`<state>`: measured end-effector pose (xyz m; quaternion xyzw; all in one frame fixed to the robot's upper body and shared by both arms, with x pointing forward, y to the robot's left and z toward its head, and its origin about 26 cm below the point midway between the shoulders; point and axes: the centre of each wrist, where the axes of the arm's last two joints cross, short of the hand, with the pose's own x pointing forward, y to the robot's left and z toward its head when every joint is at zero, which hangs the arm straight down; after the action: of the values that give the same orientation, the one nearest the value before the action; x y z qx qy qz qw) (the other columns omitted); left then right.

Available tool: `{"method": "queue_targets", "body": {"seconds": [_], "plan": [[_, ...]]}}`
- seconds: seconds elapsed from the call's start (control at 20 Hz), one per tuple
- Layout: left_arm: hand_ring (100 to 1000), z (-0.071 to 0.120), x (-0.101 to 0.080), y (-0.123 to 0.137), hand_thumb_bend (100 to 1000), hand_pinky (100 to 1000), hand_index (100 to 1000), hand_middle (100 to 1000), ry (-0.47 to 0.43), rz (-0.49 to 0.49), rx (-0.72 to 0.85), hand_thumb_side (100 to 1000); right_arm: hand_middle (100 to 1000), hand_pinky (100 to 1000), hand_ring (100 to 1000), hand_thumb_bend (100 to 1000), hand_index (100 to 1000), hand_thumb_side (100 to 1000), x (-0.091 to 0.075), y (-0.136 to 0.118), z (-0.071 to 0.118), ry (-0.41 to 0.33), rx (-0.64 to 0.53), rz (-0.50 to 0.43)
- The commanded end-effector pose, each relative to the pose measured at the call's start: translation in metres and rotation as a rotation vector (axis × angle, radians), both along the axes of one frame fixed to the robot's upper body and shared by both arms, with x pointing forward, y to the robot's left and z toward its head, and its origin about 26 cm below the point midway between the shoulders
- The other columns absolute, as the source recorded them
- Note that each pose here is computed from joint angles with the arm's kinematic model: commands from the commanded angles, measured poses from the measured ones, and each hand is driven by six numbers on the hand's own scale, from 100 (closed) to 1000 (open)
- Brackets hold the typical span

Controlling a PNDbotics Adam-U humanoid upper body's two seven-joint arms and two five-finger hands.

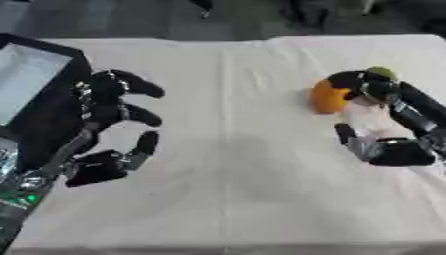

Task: Pick up the objects with one hand, pass them to the other hand, and then place them into the box on the other side of the table.

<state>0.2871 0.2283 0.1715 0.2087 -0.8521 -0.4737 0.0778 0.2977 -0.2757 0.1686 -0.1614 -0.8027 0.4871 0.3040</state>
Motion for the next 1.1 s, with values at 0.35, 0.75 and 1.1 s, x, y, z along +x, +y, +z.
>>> {"method": "queue_targets", "body": {"seconds": [0.35, 0.75, 1.1], "plan": [[100, 0.006, -0.001, 0.0, 100, 754, 639, 715, -0.019, -0.001, 0.012, 100, 882, 764, 871, 100, 911, 362, 0.001, -0.018, 0.005, -0.024, -0.033, -0.097], [100, 0.006, -0.001, 0.0, 100, 755, 640, 715, -0.014, -0.003, 0.014, 100, 898, 792, 878, 100, 926, 399, 0.011, -0.058, -0.018, 0.057, -0.15, -0.334], [100, 0.007, 0.0, 0.0, 100, 755, 640, 715, -0.015, -0.005, 0.015, 100, 910, 807, 879, 100, 921, 453, 0.017, -0.084, -0.044, 0.127, -0.233, -0.484]]}}
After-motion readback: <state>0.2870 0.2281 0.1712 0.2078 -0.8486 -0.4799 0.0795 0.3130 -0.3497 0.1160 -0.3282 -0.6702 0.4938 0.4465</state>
